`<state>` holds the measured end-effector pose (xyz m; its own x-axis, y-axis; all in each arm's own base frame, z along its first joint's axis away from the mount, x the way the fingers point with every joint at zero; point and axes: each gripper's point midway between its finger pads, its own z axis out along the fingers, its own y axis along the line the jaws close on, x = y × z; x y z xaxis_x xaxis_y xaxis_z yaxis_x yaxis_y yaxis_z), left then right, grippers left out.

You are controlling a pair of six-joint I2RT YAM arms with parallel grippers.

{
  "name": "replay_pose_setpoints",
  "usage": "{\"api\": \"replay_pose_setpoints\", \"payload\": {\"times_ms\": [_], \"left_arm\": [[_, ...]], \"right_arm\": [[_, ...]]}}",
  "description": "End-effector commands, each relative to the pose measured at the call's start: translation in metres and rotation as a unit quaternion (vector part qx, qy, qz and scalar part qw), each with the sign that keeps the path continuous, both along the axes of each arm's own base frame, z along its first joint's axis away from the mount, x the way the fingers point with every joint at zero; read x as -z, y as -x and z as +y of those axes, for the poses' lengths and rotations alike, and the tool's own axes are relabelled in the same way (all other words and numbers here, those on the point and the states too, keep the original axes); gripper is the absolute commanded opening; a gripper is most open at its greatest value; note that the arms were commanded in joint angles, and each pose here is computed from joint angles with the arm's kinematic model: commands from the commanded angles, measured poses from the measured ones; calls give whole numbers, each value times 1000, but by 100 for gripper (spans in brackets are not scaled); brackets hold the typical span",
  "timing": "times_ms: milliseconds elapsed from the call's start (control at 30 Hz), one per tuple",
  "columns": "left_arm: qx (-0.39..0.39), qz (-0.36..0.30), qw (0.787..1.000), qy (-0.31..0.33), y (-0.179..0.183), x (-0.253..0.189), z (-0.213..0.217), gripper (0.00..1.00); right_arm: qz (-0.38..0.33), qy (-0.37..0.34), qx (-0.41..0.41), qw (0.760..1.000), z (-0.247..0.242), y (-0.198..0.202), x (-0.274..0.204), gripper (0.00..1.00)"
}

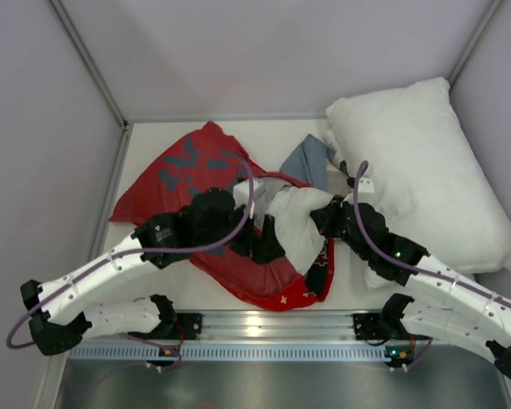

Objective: Remove the pillowcase from the pillow

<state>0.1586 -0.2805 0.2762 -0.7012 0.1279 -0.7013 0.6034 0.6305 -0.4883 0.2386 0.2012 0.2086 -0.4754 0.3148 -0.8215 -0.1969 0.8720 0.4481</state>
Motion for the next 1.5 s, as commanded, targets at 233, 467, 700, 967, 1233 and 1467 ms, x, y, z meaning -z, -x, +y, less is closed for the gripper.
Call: {"api": "replay_pose_setpoints", "payload": {"times_ms": [233, 467, 700, 967, 1233, 1467], "left_arm": [[-117, 7, 989, -89, 64, 92, -21, 99], [-176, -63, 958, -217, 49, 133, -21, 96], [-207, -78, 931, -291, 48, 165, -1, 17], [-247, -13, 940, -234, 70, 183, 57, 0], [-246, 8, 939, -242, 86, 212, 84, 0], [-78, -42, 988, -123, 128, 170, 2, 0]], "right_arm": [[-20, -123, -54, 991, 19, 20, -30, 0], [-24, -141, -71, 987, 15, 33, -46, 0], [-68, -148, -41, 986, -11, 36, -87, 0], [-164, -137, 25, 977, -57, 34, -199, 0], [-231, -111, 140, 956, -100, 15, -286, 0], [-190, -127, 111, 967, -57, -8, -274, 0]]}}
